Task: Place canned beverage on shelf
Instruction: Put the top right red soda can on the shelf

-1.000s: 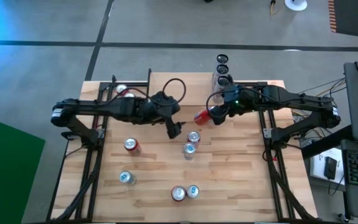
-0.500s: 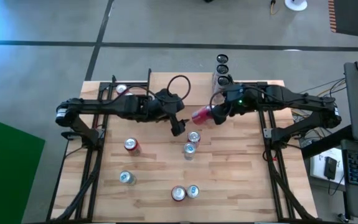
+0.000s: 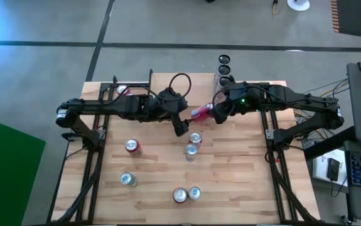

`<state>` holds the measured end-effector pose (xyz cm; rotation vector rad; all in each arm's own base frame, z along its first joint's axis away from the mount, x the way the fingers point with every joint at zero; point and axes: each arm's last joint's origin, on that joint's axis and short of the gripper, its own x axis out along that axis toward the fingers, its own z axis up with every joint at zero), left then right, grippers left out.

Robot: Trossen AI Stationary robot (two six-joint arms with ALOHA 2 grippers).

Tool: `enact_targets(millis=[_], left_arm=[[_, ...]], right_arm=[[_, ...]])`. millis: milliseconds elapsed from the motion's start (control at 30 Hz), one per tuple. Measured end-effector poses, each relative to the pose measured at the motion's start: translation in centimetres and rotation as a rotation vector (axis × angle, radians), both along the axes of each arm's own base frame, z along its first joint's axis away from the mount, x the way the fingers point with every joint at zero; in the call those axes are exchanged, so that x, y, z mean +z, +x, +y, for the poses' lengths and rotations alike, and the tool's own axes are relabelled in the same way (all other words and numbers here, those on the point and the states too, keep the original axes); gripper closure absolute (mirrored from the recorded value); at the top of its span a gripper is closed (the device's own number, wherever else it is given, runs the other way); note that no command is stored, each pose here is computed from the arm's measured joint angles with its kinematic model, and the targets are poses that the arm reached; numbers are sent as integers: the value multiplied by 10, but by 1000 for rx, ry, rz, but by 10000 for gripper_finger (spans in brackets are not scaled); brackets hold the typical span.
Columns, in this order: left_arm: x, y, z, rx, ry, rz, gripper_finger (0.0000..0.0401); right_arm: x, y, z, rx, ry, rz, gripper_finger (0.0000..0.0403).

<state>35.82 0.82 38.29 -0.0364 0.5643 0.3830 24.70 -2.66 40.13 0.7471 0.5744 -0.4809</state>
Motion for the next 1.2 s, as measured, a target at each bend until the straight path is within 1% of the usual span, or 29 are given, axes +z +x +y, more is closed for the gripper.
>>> enact_targets(millis=[200,400,567,700,833,1033,1200], left_arm=[[4,3,0,-37,58,-32,40],[6,5,0,-95,154,-19,40],[7,9,0,-106,179,-40,40],[6,14,0,-111,201,-57,40],[-1,20,2,-73,223,-37,45],[-13,29,2,-73,223,-4,58],[-13,29,5,-64,221,-8,86]], right_arm=[[5,4,0,2,-7,-59,140],[8,6,-1,-3,-6,-109,140],[13,10,-1,-8,-6,-174,140],[11,13,-1,-11,-4,-171,140],[9,19,-2,0,-21,-172,140],[0,30,-3,7,-20,-133,140],[-2,33,-3,20,-26,-125,140]])
